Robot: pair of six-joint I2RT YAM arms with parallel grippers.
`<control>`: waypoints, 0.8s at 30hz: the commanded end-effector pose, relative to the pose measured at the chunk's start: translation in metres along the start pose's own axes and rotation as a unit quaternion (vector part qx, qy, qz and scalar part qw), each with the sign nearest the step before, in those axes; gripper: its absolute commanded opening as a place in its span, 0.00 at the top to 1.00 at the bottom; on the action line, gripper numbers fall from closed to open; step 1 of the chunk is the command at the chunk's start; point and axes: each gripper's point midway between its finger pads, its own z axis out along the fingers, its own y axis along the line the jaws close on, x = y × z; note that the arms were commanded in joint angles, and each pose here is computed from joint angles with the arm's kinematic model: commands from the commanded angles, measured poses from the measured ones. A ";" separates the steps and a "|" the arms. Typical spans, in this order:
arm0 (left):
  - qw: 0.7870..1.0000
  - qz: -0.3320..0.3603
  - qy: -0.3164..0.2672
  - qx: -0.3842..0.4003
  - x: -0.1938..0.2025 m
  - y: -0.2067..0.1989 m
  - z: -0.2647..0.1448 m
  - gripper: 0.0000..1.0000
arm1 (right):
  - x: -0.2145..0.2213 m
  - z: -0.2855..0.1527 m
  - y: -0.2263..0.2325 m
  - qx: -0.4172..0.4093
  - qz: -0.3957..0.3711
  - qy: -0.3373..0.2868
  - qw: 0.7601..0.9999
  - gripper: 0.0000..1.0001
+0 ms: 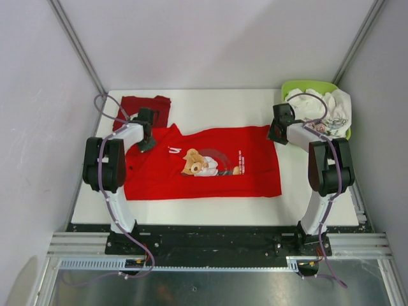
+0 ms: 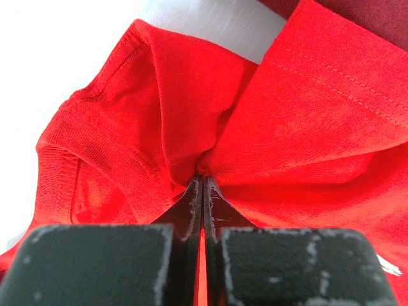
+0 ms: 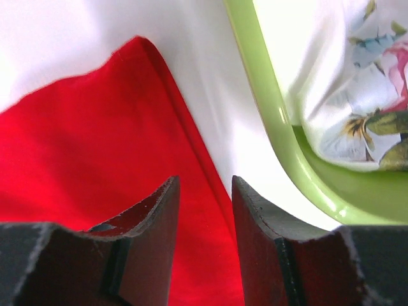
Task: Fold and stack the t-shirts
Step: Grap the side of the flattened tshirt furthest away from the robot with both arms
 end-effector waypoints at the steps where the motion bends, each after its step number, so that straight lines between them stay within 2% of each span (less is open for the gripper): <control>1: 0.999 0.019 0.011 -0.029 0.001 0.019 -0.004 1.00 | -0.043 0.002 0.017 -0.023 0.010 -0.070 0.997 0.57; 6: 1.000 0.019 0.010 -0.006 -0.003 0.006 -0.008 1.00 | -0.066 0.007 0.027 -0.028 0.021 -0.106 0.994 0.59; 13: 1.000 0.017 0.002 0.012 -0.010 -0.006 -0.015 1.00 | -0.082 0.025 0.043 -0.028 0.032 -0.115 0.992 0.65; 24: 1.000 0.022 -0.004 0.014 -0.016 -0.008 -0.017 1.00 | -0.079 0.052 0.051 0.007 0.030 -0.081 0.996 0.70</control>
